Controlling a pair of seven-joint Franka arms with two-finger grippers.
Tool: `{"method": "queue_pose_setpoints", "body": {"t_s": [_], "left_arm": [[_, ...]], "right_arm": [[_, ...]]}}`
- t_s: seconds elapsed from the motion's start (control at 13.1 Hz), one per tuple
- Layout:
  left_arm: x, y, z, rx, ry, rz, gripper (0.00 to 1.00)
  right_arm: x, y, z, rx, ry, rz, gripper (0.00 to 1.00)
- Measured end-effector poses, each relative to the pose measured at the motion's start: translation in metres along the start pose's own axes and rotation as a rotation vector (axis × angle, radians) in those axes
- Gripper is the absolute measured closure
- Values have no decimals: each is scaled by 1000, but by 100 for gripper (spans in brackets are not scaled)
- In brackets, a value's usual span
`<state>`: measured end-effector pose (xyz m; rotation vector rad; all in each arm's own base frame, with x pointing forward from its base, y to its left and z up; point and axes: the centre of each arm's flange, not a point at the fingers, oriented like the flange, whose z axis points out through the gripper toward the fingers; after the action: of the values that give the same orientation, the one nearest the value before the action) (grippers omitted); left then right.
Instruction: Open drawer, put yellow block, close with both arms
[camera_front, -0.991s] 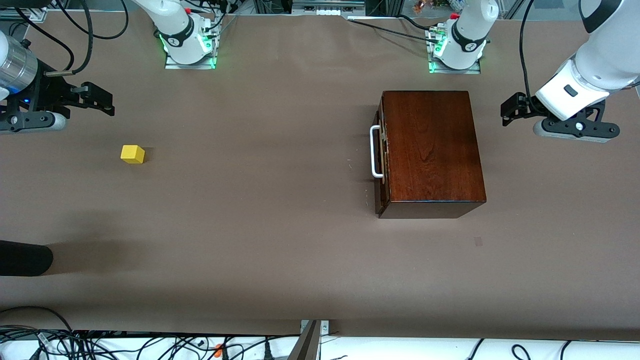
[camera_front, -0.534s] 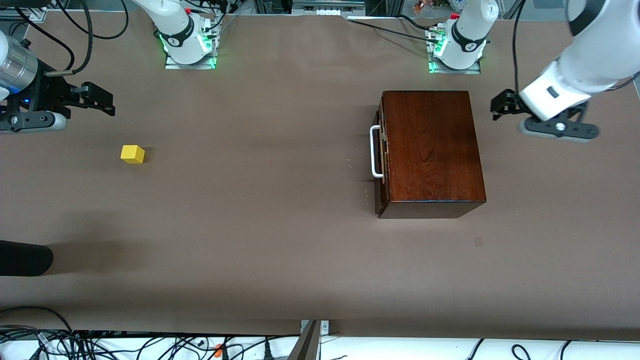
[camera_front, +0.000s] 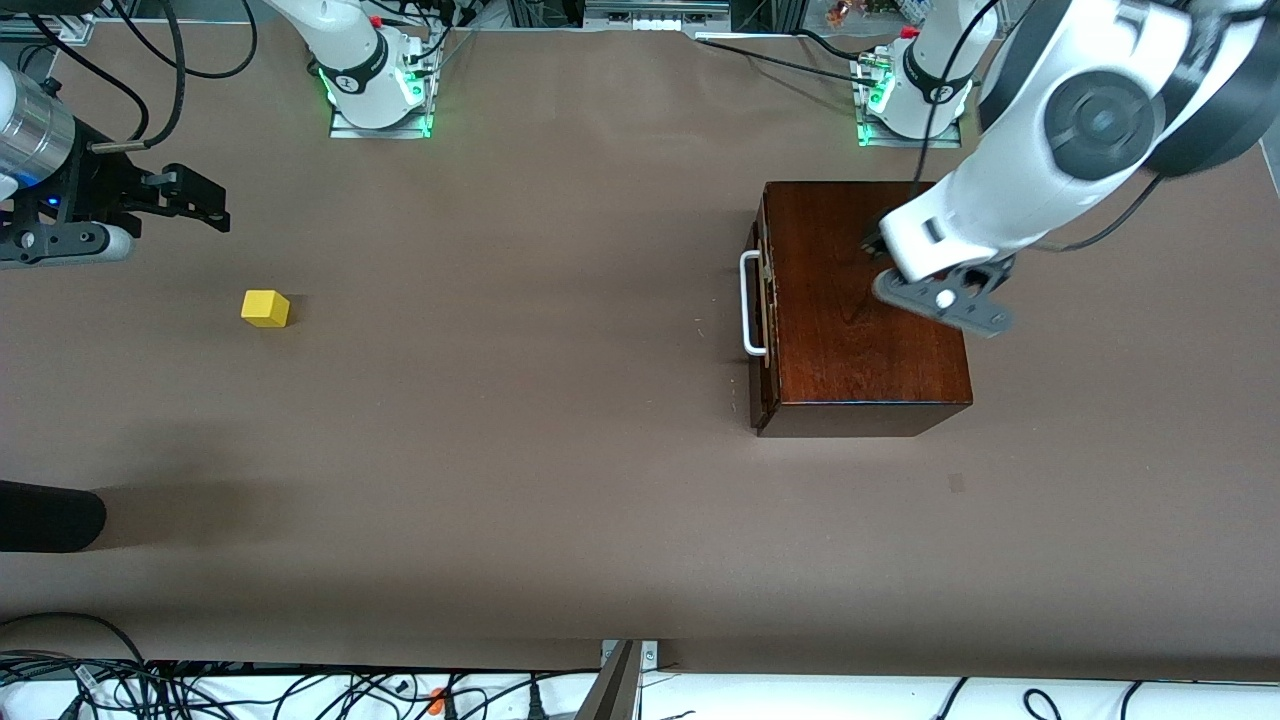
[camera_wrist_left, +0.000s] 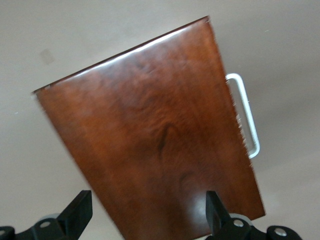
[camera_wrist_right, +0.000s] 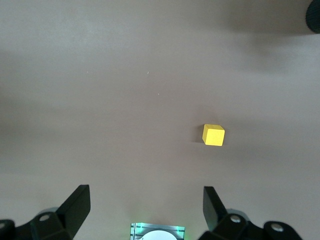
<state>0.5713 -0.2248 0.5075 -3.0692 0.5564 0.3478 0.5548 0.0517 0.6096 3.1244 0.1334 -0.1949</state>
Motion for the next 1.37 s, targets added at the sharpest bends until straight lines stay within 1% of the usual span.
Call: {"method": "queue_pose_setpoints", "body": {"t_s": [0.15,0.38,0.53,0.69,0.91,1.07,1.37], "left_arm": [[27,43,20,-10,-13,-24,0],[53,103,47,-14,-29,-94,0],[66,130,64,-5,-5,-134,0],[73,156,82,41,22,-137,0],[75,196,109,153,61,-145,0],[75,212,127,181,64,-160,0],[78,220,163,261,84,-195,0]], "right_arm": [[0,0,0,0,0,0,0],[0,0,0,0,1,0,0],[0,0,0,0,1,0,0],[0,1,0,0,1,1,0],[0,4,0,1,1,7,0],[0,5,0,1,1,9,0],[1,8,1,1,-1,14,0]]}}
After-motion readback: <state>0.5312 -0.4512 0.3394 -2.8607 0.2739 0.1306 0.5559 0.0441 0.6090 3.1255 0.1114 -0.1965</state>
